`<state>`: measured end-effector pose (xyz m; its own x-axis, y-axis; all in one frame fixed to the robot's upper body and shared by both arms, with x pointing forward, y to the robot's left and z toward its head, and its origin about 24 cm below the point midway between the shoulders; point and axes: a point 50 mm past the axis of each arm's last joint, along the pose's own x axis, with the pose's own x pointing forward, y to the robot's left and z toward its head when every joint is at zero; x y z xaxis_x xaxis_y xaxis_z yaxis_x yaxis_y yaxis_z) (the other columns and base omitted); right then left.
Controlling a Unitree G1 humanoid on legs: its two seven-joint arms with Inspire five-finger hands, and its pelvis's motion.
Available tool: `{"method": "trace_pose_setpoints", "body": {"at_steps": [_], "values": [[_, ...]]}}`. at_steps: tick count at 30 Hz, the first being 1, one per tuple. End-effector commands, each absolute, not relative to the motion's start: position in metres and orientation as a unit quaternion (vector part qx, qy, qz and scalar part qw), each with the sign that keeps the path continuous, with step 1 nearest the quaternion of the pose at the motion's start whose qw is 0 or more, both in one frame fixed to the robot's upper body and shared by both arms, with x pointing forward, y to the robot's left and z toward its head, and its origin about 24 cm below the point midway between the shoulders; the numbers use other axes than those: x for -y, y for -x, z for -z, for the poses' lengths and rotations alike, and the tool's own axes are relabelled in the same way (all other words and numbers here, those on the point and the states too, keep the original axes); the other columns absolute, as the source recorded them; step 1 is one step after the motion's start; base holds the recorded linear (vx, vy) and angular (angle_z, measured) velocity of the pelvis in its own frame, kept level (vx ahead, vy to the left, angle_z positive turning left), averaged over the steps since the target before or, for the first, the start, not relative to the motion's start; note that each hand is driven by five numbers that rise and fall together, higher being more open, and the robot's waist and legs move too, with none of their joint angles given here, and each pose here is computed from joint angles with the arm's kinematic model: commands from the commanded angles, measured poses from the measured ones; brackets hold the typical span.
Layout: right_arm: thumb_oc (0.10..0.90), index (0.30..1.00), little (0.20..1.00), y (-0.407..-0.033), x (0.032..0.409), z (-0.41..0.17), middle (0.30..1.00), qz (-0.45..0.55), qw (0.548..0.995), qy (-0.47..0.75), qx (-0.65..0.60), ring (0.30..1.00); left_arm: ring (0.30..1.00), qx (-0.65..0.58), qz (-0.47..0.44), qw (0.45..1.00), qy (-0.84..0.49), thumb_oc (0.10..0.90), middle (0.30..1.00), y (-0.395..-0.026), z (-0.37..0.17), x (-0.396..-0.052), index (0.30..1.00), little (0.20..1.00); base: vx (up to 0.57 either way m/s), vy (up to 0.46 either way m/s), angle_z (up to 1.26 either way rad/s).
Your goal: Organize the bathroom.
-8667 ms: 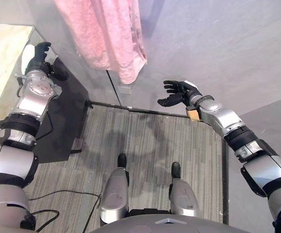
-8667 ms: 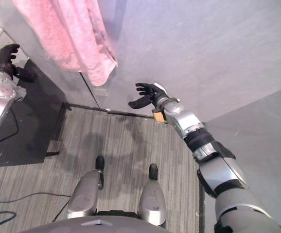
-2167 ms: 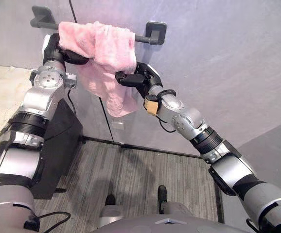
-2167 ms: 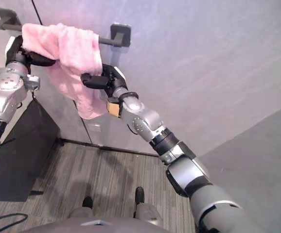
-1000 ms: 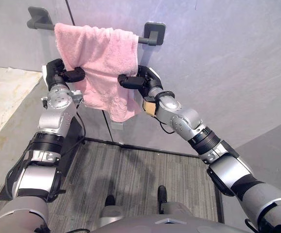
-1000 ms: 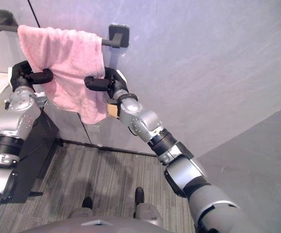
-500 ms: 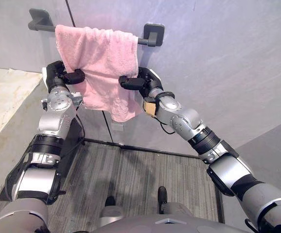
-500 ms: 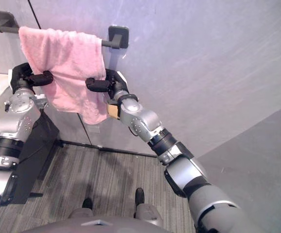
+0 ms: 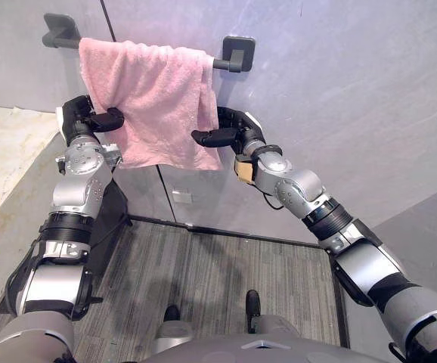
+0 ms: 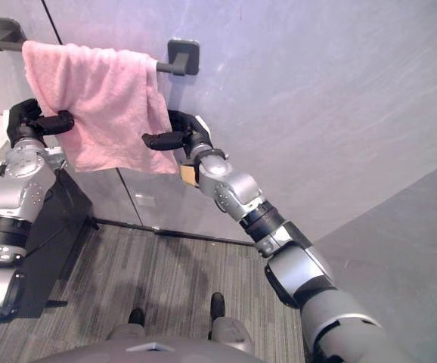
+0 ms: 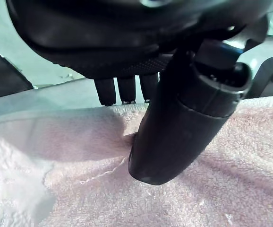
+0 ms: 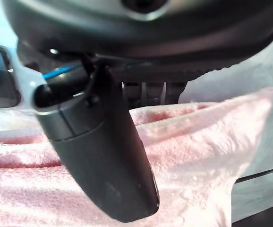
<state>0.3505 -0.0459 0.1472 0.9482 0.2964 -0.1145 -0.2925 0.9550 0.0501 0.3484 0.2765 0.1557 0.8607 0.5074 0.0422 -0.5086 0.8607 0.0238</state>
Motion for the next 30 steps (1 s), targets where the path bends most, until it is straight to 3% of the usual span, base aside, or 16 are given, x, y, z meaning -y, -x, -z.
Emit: {"method": "trace_pose_setpoints", "body": {"at_steps": [1, 4, 6, 8, 9, 10, 22, 30], "values": [[0.8, 0.9, 0.9, -0.357, 0.042, -0.188, 0.9, -0.149, 0.987, -0.046, 0.028, 0.9, 0.3, 0.071, -0.291, 0.951, -0.081, 0.4, 0.3, -0.339, -0.176, -0.299, 0.3, 0.3, 0.0, 0.0, 0.0], [0.8, 0.9, 0.9, -0.356, 0.042, -0.188, 0.9, -0.152, 0.987, -0.052, 0.028, 0.9, 0.3, 0.07, -0.287, 0.952, -0.08, 0.4, 0.3, -0.34, -0.175, -0.298, 0.3, 0.3, 0.0, 0.0, 0.0], [0.585, 0.578, 0.578, -0.356, 0.041, -0.188, 0.578, -0.157, 0.986, -0.055, 0.028, 0.578, 0.3, 0.071, -0.285, 0.953, -0.079, 0.4, 0.3, -0.34, -0.175, -0.297, 0.3, 0.3, 0.0, 0.0, 0.0], [0.439, 0.359, 0.359, -0.356, 0.041, -0.188, 0.359, -0.156, 0.986, -0.057, 0.028, 0.359, 0.3, 0.071, -0.284, 0.953, -0.077, 0.4, 0.3, -0.341, -0.175, -0.296, 0.3, 0.3, 0.0, 0.0, 0.0], [0.439, 0.359, 0.359, -0.356, 0.041, -0.188, 0.359, -0.156, 0.986, -0.057, 0.028, 0.359, 0.3, 0.071, -0.284, 0.953, -0.077, 0.4, 0.3, -0.341, -0.175, -0.296, 0.3, 0.3, 0.0, 0.0, 0.0], [0.4, 0.3, 0.3, -0.356, 0.04, -0.187, 0.3, -0.157, 0.985, -0.059, 0.028, 0.3, 0.3, 0.071, -0.282, 0.954, -0.077, 0.4, 0.3, -0.341, -0.175, -0.296, 0.3, 0.3, 0.0, 0.0, 0.0], [0.4, 0.3, 0.3, -0.357, 0.044, -0.184, 0.3, -0.15, 0.987, -0.06, 0.022, 0.3, 0.3, 0.067, -0.29, 0.952, -0.069, 0.4, 0.3, -0.339, -0.174, -0.297, 0.3, 0.3, 0.0, 0.0, 0.0], [0.4, 0.3, 0.3, -0.359, 0.048, -0.18, 0.3, -0.133, 0.989, -0.06, 0.014, 0.3, 0.3, 0.065, -0.348, 0.934, -0.052, 0.4, 0.3, -0.332, -0.167, -0.31, 0.3, 0.3, 0.0, 0.0, 0.0]]}}
